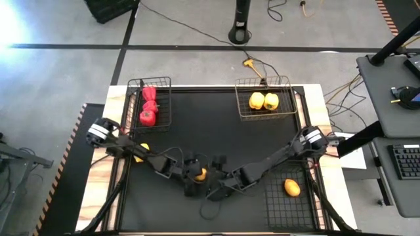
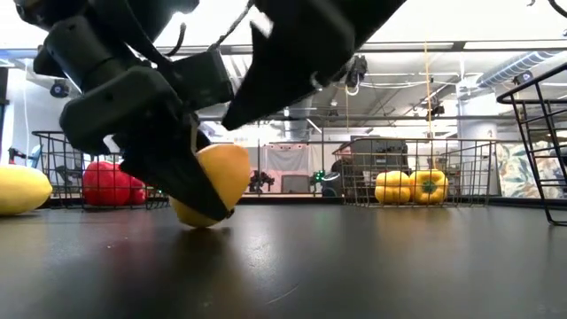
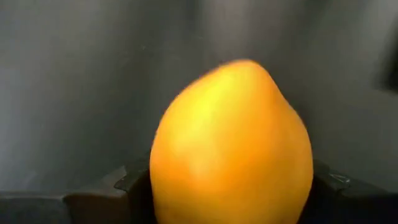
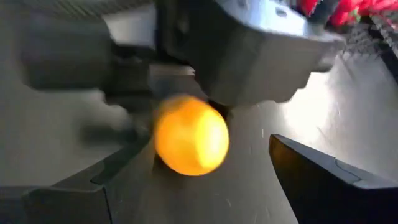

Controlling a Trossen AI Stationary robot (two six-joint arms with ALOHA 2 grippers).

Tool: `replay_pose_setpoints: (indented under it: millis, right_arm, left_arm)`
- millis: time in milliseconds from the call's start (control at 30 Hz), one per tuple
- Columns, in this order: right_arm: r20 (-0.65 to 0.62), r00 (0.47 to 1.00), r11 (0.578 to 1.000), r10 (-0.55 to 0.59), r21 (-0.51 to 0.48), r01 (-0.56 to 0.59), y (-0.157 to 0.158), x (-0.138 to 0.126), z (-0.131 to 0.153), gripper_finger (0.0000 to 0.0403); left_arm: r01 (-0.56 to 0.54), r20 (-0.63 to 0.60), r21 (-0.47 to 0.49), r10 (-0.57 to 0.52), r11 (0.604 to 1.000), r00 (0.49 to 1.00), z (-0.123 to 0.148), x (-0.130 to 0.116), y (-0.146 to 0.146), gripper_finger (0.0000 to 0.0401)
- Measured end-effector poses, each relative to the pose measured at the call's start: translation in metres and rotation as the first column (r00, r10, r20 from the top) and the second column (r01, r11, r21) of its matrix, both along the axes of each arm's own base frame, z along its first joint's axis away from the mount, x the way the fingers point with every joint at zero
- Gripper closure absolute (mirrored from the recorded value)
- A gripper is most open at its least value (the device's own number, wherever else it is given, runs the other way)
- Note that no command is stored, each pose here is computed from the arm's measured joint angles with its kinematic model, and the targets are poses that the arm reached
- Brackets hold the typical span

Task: Sort produce into baskets
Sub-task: Put the bottom yellow lemon into the bottom black mesh basket

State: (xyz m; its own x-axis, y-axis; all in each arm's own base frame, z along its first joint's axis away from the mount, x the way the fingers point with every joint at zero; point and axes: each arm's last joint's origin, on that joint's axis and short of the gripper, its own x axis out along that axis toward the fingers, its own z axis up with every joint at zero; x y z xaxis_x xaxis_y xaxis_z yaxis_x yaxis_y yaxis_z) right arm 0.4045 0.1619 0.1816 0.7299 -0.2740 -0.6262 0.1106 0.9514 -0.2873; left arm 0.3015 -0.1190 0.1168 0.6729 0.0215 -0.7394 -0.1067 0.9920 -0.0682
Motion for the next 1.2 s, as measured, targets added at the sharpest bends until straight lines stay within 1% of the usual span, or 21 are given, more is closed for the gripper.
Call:
replay_pose_setpoints:
  millis: [133,267,367,467,567,667,800,867,900,967,1067,1100,1200]
  right_arm:
    - [-0.031,0.999,1.000,0.007,-0.017,-0.008,-0.004,0.004,-0.014,0.0093]
    - [-0.039,0.999,0.999,0.023,0.033,-0.022,-0.008,0.008,-0.019,0.0083]
    - [-0.055,0.998,0.999,0.024,0.041,-0.022,-0.009,0.010,-0.024,0.0072]
    - [-0.053,0.998,0.999,0.025,0.041,-0.023,-0.009,0.010,-0.025,0.0060]
    - [-0.037,0.998,0.994,0.042,0.098,-0.038,-0.006,0.010,-0.021,0.0046]
    - [-0.032,0.998,0.993,0.058,0.106,-0.054,-0.002,0.009,-0.018,0.0036]
    - [-0.012,0.999,0.992,0.050,0.119,-0.049,-0.003,0.009,-0.019,0.0034]
    - [0.033,0.998,0.989,0.052,0.138,-0.056,-0.005,0.012,-0.022,0.0034]
    - [0.053,0.996,0.986,0.073,0.147,-0.080,-0.004,0.014,-0.023,0.0034]
    - [0.067,0.992,0.981,0.105,0.157,-0.114,-0.004,0.016,-0.026,0.0034]
    - [0.056,0.989,0.972,0.137,0.183,-0.145,-0.005,0.020,-0.035,0.0034]
    - [0.045,0.987,0.967,0.156,0.196,-0.162,-0.005,0.021,-0.040,0.0034]
    - [0.069,0.975,0.941,0.211,0.256,-0.222,-0.005,0.028,-0.053,0.0034]
  left_arm:
    - [0.045,-0.028,-0.010,-0.045,0.999,0.999,-0.002,-0.003,-0.002,0.0146]
    - [0.057,-0.032,-0.006,-0.057,0.998,0.998,-0.001,-0.004,-0.003,0.0133]
    - [0.063,-0.043,-0.002,-0.063,0.998,0.997,0.002,-0.006,-0.002,0.0123]
    - [0.099,-0.039,0.018,-0.098,0.995,0.994,0.011,-0.011,-0.004,0.0114]
    - [0.146,-0.002,0.036,-0.146,0.989,0.989,0.023,-0.019,-0.009,0.0108]
    - [0.153,0.043,0.048,-0.155,0.987,0.987,0.035,-0.030,-0.010,0.0106]
    - [0.127,0.118,0.035,-0.130,0.991,0.984,0.048,-0.052,-0.006,0.0106]
    - [0.109,0.184,0.008,-0.108,0.994,0.977,0.052,-0.067,-0.002,0.0106]
    - [0.099,0.225,-0.007,-0.095,0.995,0.970,0.053,-0.074,0.000,0.0106]
    - [0.078,0.321,-0.045,-0.060,0.996,0.945,0.053,-0.088,0.004,0.0106]
    - [0.057,0.461,-0.105,-0.002,0.993,0.888,0.048,-0.107,0.010,0.0106]
    - [0.053,0.498,-0.122,0.015,0.991,0.867,0.046,-0.112,0.012,0.0106]
    - [0.046,0.570,-0.157,0.053,0.987,0.820,0.038,-0.124,0.019,0.0106]
